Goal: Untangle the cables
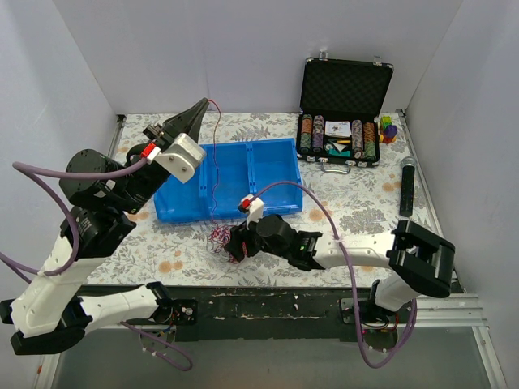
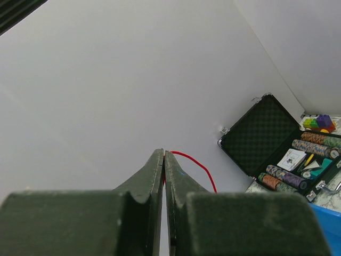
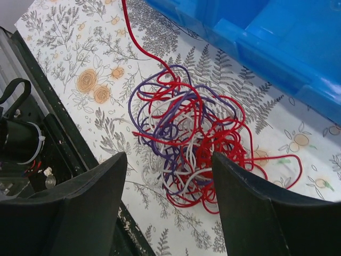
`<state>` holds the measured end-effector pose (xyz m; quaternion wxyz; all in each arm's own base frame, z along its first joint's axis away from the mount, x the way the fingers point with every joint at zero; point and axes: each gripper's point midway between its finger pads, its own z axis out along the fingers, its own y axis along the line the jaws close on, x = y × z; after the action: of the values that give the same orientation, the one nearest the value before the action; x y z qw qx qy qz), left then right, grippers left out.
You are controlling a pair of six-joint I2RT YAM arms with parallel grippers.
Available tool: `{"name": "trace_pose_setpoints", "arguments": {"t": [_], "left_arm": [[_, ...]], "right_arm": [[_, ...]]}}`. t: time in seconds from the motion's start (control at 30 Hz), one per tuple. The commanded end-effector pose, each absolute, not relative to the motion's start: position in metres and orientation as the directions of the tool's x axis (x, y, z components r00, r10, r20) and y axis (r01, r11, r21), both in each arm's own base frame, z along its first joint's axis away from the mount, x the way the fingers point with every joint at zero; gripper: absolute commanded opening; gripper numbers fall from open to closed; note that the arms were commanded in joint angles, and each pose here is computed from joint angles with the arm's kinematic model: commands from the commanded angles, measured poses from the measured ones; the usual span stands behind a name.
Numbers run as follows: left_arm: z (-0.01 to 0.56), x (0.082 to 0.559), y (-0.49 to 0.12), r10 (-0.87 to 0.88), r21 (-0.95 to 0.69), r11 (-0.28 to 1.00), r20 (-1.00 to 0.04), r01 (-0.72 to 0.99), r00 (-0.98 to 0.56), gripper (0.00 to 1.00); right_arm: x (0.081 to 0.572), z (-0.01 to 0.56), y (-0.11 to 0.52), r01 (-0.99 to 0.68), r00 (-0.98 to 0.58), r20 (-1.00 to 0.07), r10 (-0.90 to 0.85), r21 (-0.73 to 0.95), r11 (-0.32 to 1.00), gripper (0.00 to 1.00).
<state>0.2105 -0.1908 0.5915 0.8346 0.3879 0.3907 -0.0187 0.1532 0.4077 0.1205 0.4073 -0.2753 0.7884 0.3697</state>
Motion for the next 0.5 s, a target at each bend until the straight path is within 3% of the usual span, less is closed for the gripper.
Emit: {"name": "trace_pose_setpoints", "arguments": {"t": [0.0, 0.2, 0.47], "left_arm": [[0.601, 0.204, -0.178, 0.262, 0.616, 0.717, -0.671, 0.325, 0.694, 0.0], [0.607, 0.201, -0.174, 0.264, 0.617, 0.723, -0.662, 0.31, 0.702, 0.0], [0.643, 0.192, -0.158, 0.251, 0.6, 0.759, -0.628, 0.253, 0.737, 0.0]], "right_arm": [[0.156, 0.141, 0.437, -0.779, -0.472, -0.875, -0.103, 0.36, 0.514, 0.72], [0.154, 0.117, 0.444, -0.776, -0.499, -0.854, -0.15, 0.363, 0.516, 0.62], [0.151, 0.088, 0.432, -0.756, -0.528, -0.828, -0.188, 0.357, 0.549, 0.15]]}}
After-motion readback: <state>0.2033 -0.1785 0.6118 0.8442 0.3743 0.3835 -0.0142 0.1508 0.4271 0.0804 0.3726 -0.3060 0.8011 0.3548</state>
